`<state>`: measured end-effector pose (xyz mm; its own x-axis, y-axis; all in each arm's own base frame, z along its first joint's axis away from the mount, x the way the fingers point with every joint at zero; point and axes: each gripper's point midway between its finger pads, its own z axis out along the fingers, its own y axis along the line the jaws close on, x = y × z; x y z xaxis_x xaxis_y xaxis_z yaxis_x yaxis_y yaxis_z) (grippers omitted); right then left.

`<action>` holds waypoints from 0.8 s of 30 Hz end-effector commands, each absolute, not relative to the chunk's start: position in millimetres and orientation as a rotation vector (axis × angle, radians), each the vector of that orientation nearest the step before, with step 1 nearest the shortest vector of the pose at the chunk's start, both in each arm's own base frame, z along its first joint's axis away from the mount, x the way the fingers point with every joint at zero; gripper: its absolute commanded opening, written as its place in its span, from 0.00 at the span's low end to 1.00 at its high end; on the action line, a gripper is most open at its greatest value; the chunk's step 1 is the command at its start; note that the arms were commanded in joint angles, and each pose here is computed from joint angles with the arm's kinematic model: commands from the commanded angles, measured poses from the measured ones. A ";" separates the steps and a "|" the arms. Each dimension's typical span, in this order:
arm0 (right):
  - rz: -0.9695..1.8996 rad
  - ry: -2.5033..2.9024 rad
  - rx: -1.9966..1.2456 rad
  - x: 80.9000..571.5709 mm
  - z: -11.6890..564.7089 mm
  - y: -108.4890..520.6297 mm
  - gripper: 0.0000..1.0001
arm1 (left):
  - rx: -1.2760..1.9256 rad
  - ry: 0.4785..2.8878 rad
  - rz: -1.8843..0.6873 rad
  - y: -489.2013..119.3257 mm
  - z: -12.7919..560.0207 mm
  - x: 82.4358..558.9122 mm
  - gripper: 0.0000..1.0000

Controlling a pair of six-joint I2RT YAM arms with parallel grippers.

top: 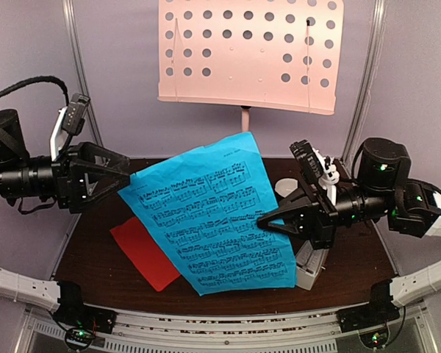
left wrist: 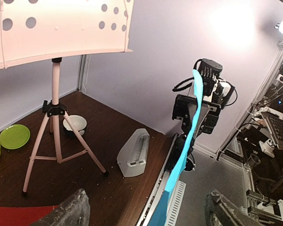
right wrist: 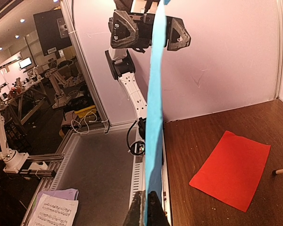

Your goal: Set up the instrument practice props

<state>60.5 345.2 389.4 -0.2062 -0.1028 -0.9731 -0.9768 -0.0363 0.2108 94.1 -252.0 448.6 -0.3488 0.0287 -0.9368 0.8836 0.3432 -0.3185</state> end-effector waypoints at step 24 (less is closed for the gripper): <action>1.402 1.335 -1.138 64.6 419.1 333.6 0.00 | 0.825 1.532 -1.227 -256.1 471.8 87.4 0.87</action>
<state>67.3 337.7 402.3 -0.2241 -0.0506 -0.9733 -0.9739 -0.0267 0.2256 87.0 -253.3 460.0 -0.3274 -0.0192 -0.9447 0.9038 0.2854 -0.3190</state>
